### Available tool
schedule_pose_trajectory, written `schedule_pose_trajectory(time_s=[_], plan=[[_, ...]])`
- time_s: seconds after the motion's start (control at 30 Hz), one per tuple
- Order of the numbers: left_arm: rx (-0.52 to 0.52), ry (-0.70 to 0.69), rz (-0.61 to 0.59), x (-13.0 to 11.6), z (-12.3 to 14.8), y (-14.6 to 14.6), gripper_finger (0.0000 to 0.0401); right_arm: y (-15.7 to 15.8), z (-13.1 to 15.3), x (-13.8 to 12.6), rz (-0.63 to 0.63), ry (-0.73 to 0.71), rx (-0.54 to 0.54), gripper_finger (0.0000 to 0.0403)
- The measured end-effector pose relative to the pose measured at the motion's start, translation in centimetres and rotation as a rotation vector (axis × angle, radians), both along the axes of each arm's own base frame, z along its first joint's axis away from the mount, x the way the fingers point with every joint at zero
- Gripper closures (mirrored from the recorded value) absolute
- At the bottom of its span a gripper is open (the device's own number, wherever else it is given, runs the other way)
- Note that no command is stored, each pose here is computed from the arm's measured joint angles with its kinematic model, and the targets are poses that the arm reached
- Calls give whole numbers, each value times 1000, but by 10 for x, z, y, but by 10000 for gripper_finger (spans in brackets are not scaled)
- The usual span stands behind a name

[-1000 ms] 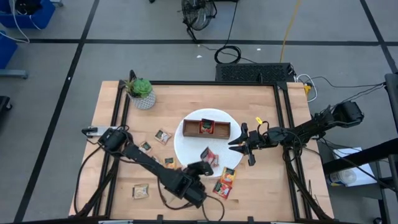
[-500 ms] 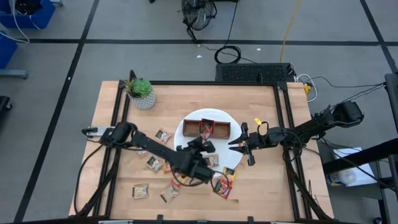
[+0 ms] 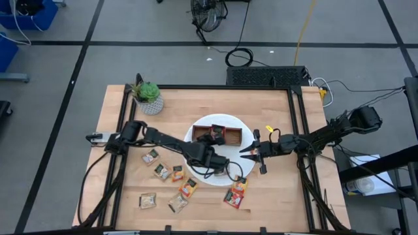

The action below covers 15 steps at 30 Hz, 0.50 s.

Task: Pick & Place Tea
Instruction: Put the red tea bag into the middle section of the wooden organizer

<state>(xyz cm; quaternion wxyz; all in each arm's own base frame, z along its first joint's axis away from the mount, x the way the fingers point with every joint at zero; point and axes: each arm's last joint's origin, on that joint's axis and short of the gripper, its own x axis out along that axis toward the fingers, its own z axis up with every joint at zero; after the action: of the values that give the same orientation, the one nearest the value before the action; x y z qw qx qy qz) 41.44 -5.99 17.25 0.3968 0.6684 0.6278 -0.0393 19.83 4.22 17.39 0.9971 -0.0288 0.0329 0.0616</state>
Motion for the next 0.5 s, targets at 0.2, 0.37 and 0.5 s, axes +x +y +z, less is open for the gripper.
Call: schedule_pose_trajectory(time_s=[0.2, 0.37, 0.5], plan=[[-6, -25, 8, 4, 0, 7, 401, 0, -1, 0, 0, 5, -1, 330], [-206, -207, 147, 6, 8, 13, 400, 0, 0, 0, 0, 4, -1, 330], [-822, -452, 355, 1, 56, 25, 400, 0, 0, 0, -1, 5, 11, 330]])
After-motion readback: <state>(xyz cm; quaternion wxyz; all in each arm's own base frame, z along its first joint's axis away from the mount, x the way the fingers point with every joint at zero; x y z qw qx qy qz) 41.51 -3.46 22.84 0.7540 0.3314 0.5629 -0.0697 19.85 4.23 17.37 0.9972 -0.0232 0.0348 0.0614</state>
